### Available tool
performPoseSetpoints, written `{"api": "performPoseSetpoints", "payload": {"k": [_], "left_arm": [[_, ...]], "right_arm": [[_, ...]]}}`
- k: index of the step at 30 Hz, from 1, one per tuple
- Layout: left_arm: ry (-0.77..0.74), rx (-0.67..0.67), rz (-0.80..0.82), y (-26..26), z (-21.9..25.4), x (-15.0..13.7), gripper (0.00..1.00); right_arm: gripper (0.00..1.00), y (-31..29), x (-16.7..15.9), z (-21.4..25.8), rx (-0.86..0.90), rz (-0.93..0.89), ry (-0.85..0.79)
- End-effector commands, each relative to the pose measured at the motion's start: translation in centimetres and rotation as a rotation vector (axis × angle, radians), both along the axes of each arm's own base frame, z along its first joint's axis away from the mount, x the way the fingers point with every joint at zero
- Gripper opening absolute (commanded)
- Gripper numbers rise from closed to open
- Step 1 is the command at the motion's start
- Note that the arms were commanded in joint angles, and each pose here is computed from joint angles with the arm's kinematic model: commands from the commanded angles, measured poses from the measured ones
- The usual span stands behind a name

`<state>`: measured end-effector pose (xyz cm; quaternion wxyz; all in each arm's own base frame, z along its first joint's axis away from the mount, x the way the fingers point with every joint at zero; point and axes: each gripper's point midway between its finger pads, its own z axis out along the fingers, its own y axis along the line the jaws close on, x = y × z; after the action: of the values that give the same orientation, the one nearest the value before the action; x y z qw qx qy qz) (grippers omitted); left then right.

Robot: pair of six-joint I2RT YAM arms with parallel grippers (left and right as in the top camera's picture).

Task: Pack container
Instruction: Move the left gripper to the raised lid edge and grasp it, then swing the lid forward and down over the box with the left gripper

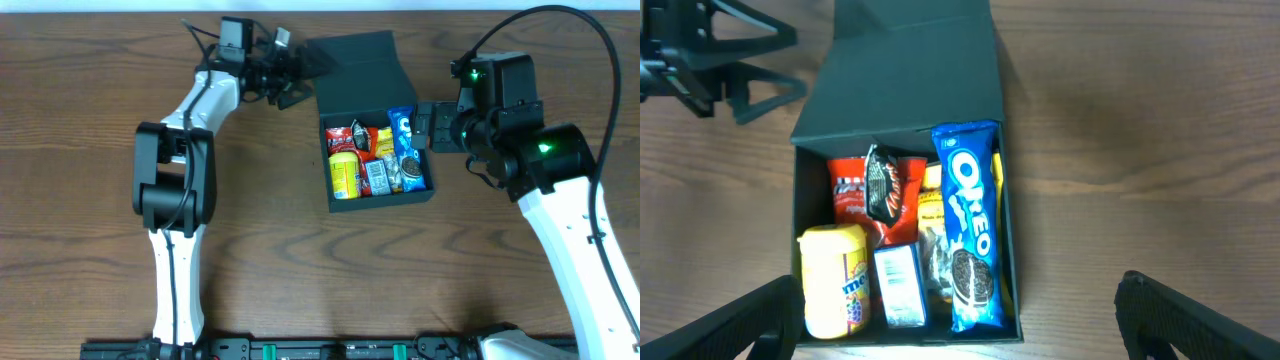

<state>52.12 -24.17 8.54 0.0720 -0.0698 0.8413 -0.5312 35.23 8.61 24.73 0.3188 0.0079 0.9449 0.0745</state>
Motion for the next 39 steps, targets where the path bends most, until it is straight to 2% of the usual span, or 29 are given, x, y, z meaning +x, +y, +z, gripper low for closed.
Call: {"api": "performPoseSetpoints", "payload": {"k": [1, 8, 15, 21, 23, 26, 33, 39], "left_arm": [[0.069, 0.005, 0.002, -0.8, -2.4, -0.5, 0.95], [0.091, -0.015, -0.003, -3.0, -4.4, -0.5, 0.95], [-0.016, -0.054, -0.03, -4.9, -3.4, 0.3, 0.95], [-0.149, -0.142, -0.108, -5.9, -0.8, 0.4, 0.95], [-0.286, -0.209, -0.194, -6.5, 1.4, 0.0, 0.95], [-0.398, -0.268, -0.262, -6.8, 3.8, -0.3, 0.95], [-0.472, -0.297, -0.305, -7.1, 6.4, -0.1, 0.96], [-0.53, -0.306, -0.324, -7.3, 9.0, -0.5, 0.96]], "right_arm": [[0.99, -0.7, -0.1, 0.3, -0.015, -0.009, -0.008], [0.99, -0.7, -0.1, 0.2, -0.015, -0.009, -0.007], [0.99, -0.8, 0.0, 0.2, -0.023, -0.015, -0.009], [0.99, -1.0, 0.0, 0.2, -0.029, -0.021, -0.011], [0.99, -1.9, 0.2, 0.5, -0.066, -0.054, -0.027], [0.99, -2.5, 0.1, 1.4, -0.062, -0.073, -0.059], [0.99, -5.6, -1.3, 5.1, -0.04, -0.156, -0.167], [0.99, -6.5, -2.9, 6.0, -0.041, -0.177, -0.175]]}}
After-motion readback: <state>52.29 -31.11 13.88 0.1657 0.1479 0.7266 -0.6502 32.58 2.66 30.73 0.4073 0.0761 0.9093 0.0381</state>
